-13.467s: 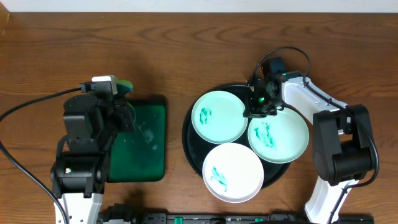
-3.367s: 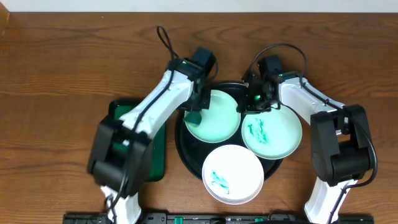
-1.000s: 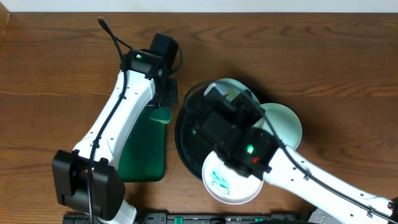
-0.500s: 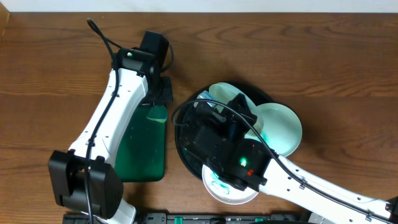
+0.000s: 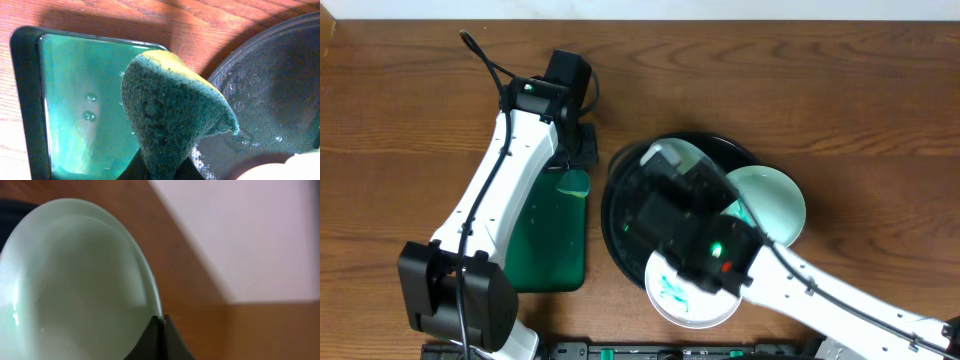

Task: Clean dirty plates on tray and stack at the side
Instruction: 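Tilt and lift the cleaned plate off the black tray with the right gripper, then carry the plate right and set it on the table with the right gripper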

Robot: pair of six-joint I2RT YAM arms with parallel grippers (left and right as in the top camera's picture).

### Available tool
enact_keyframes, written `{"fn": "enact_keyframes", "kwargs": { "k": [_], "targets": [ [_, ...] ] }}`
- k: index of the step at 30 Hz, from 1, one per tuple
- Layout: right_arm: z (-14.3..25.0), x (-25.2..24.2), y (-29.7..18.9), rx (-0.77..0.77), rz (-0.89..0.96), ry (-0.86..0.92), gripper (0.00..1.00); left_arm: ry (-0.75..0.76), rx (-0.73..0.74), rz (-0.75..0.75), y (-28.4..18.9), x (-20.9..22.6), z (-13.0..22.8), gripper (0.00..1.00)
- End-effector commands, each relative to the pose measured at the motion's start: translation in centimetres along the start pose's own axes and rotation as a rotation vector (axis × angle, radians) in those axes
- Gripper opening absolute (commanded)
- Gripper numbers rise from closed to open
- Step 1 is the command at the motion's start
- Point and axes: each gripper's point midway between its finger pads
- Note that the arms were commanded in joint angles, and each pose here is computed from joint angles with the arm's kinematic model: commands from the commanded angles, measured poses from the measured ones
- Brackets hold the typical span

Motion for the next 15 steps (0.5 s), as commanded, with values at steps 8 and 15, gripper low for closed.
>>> {"fn": "enact_keyframes", "kwargs": {
  "k": [8, 15],
  "targets": [
    [2.3, -1.6, 6.1, 0.272, -0.268, 0.766, 0.01, 0.016, -0.014, 0.0, -0.5, 0.1, -0.4, 0.07],
    [6.0, -8.9, 10.7, 0.395, -0.295, 1.079, 0.01, 0.016, -0.015, 0.0, -0.5, 0.1, -0.4, 0.07]
  ]
}}
Point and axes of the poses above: each gripper's point midway between its finger pads, its own y axis out along the fingers, its own x axis along the line the jaws close on, z = x × y, and after that the axes turned 10 degrees about y, right-handed
